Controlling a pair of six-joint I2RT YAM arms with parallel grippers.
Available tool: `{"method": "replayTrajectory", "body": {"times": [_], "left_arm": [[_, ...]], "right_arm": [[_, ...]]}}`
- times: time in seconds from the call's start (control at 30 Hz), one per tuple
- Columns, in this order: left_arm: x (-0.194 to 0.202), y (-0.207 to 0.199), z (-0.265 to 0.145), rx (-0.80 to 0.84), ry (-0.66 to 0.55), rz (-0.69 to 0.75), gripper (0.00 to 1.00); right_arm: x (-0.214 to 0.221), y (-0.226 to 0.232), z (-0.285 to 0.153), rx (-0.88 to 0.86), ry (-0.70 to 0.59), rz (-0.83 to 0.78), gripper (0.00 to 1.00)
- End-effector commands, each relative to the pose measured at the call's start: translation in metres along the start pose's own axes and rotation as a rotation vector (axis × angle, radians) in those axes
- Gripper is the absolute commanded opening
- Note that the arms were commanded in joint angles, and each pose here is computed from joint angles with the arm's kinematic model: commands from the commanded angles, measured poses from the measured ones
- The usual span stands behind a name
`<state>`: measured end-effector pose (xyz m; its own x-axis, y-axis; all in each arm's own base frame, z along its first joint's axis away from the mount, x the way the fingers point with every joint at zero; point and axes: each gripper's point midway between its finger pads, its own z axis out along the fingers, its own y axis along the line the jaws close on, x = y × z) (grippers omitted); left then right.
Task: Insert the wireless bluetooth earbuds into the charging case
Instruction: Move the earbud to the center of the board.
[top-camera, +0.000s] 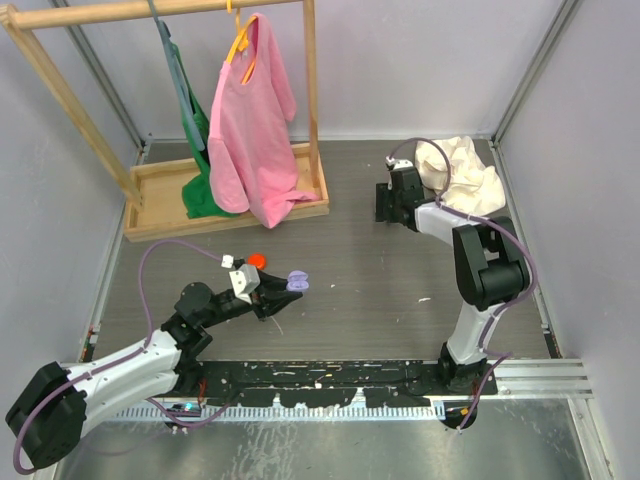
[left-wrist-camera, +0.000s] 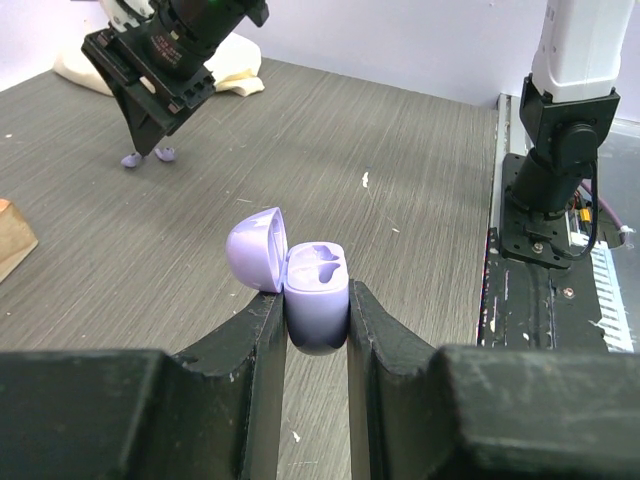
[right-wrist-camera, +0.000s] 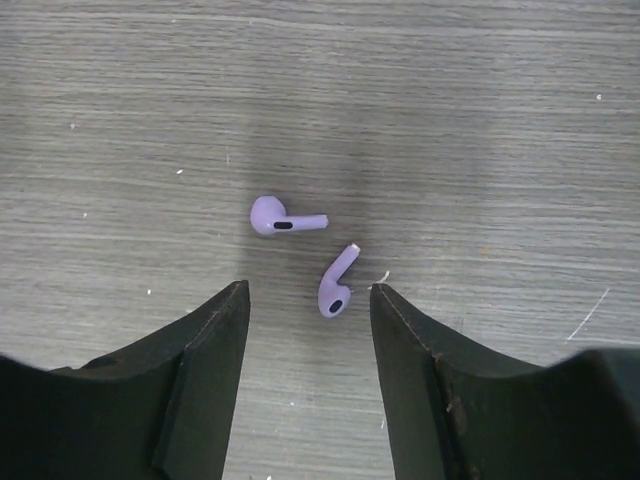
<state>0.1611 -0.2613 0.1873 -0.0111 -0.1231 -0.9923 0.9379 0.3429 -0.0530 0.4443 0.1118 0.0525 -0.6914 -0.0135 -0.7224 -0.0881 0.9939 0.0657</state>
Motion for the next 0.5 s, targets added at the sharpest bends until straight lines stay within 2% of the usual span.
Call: {"method": "replayTrajectory", "body": {"times": [0.0,0.3,0.47], "left_arm": [[-0.022,-0.001,0.003,0.007,-0.066,0.055,0.01],[-0.023,-0.002,0.003,0.014,-0.068,0.054,0.01],[-0.024,-0.003,0.003,0.018,-0.07,0.053,0.01]], "right_arm": [[-0.02,-0.002,0.008,0.025,-0.032,0.019,0.55],[0.0,-0.01,0.017,0.069,0.029,0.027,0.44],[0.01,-0.011,0.014,0.071,0.056,0.027,0.33]]}}
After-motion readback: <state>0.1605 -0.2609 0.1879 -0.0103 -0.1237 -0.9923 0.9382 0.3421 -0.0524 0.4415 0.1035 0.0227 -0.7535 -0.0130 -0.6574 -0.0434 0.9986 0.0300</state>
